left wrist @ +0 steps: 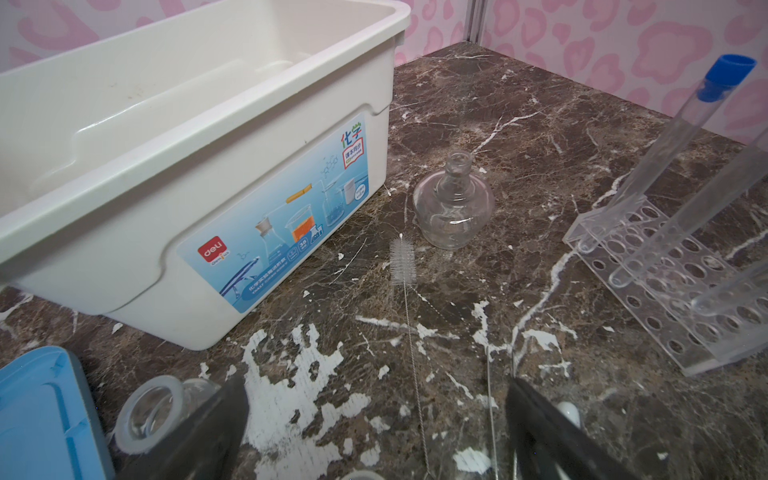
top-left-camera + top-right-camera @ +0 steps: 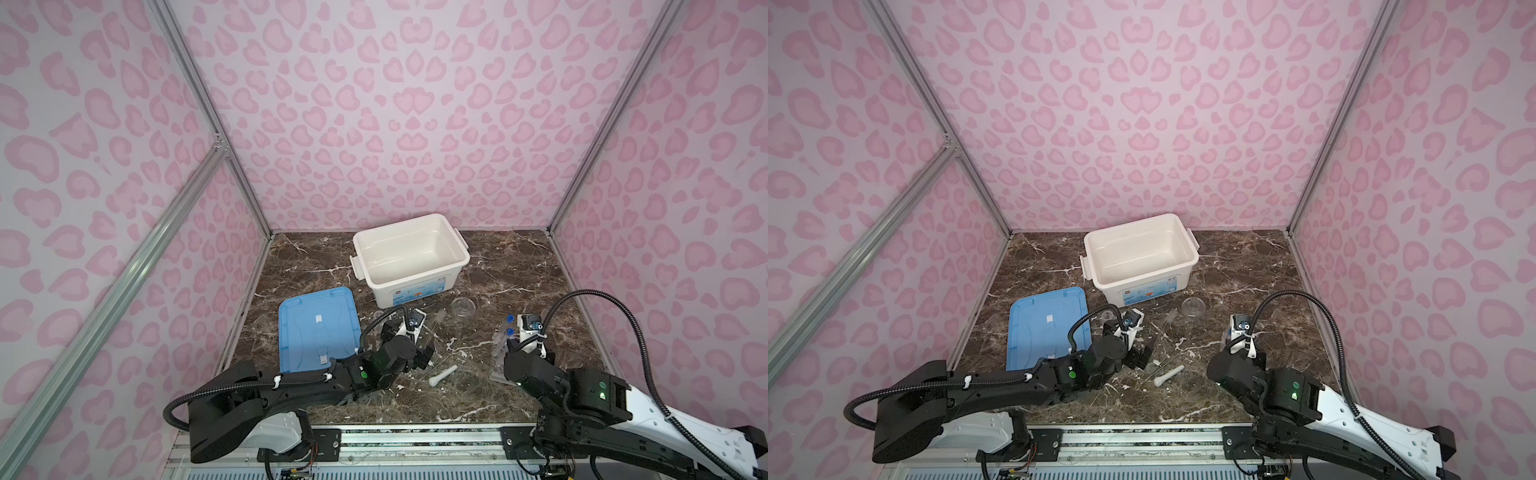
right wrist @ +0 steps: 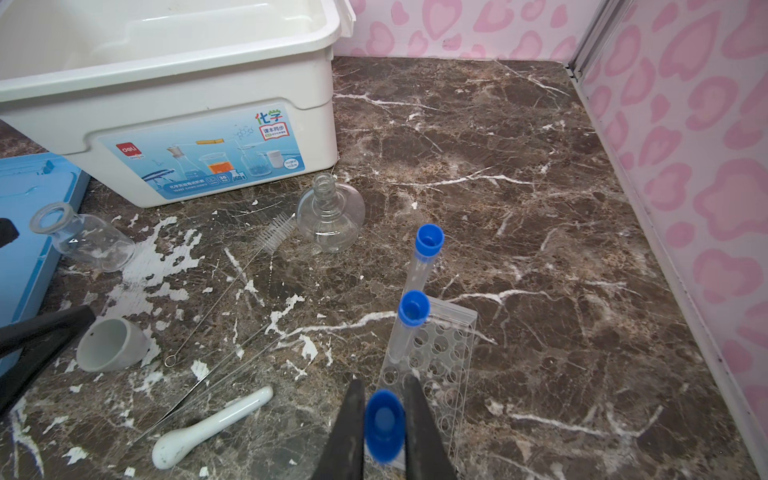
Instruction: Organize the chemistry lab equipment
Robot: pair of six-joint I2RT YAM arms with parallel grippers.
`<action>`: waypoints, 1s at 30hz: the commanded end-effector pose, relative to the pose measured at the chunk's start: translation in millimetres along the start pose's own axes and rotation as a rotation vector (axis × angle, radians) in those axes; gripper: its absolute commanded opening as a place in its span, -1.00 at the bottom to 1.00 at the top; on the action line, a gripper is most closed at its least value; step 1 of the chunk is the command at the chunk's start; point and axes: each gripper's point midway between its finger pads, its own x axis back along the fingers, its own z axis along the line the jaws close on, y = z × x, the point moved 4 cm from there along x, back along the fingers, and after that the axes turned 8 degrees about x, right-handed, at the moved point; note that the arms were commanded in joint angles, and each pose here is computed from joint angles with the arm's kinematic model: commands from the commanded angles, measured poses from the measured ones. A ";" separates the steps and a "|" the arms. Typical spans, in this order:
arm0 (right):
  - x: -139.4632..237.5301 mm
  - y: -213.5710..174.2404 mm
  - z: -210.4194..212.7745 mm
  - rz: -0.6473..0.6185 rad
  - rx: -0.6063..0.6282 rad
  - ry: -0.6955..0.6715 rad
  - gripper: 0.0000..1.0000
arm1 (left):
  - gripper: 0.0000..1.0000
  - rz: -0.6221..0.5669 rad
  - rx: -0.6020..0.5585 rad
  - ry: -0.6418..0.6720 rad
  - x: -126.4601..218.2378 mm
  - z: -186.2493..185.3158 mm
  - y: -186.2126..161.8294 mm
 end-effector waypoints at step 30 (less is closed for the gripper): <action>-13.2 -15.9 -4.7 0.023 -0.073 0.004 -0.86 | 0.96 0.007 0.008 -0.034 -9.1 -12.0 5.0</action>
